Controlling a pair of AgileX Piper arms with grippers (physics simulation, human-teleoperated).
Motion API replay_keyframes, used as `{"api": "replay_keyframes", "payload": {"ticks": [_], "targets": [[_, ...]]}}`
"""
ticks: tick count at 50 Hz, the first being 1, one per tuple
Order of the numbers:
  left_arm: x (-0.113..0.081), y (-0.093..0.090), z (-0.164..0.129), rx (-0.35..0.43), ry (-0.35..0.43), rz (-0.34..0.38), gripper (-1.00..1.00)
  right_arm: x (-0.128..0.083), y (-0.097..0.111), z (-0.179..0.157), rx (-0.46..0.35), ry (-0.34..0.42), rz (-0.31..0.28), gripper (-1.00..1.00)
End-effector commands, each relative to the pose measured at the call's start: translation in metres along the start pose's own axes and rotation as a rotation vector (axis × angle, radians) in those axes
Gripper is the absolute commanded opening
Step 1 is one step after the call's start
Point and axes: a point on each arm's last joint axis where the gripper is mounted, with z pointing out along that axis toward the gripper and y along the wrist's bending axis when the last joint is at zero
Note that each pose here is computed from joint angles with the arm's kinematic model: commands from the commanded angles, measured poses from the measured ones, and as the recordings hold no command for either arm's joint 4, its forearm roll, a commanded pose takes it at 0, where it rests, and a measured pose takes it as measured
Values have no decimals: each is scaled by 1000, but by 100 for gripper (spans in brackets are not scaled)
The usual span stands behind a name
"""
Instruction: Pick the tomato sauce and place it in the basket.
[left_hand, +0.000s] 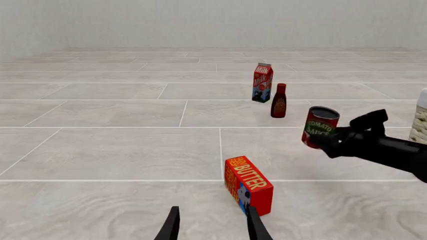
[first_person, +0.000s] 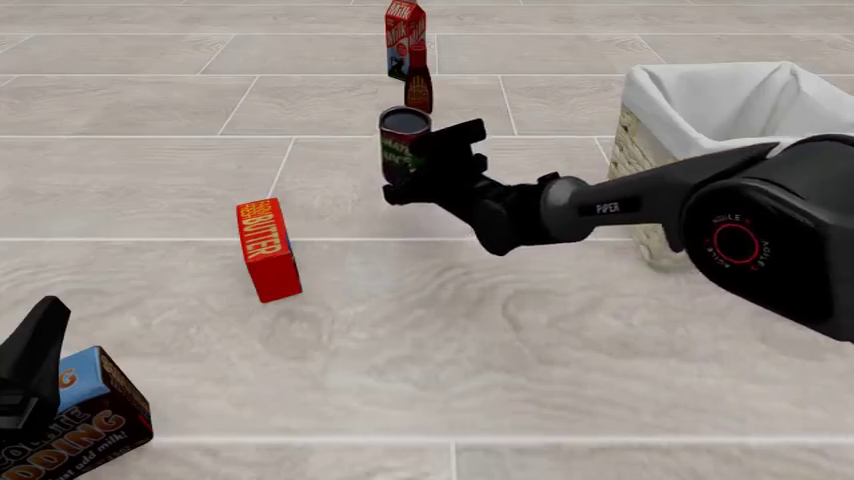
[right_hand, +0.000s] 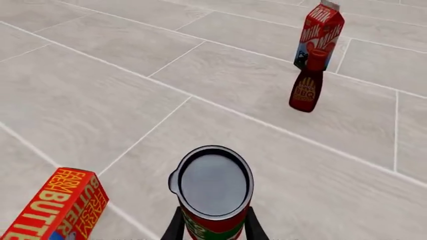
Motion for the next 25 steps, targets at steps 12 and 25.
{"api": "replay_keyframes", "payload": {"ticks": [12, 25], "targets": [[0, 0, 0, 0, 0, 0, 100, -27, -7, -28, 13, -40, -10, -100], [0, 0, 0, 0, 0, 0, 100, -39, -14, -46, 31, -60, -25, -100]]}}
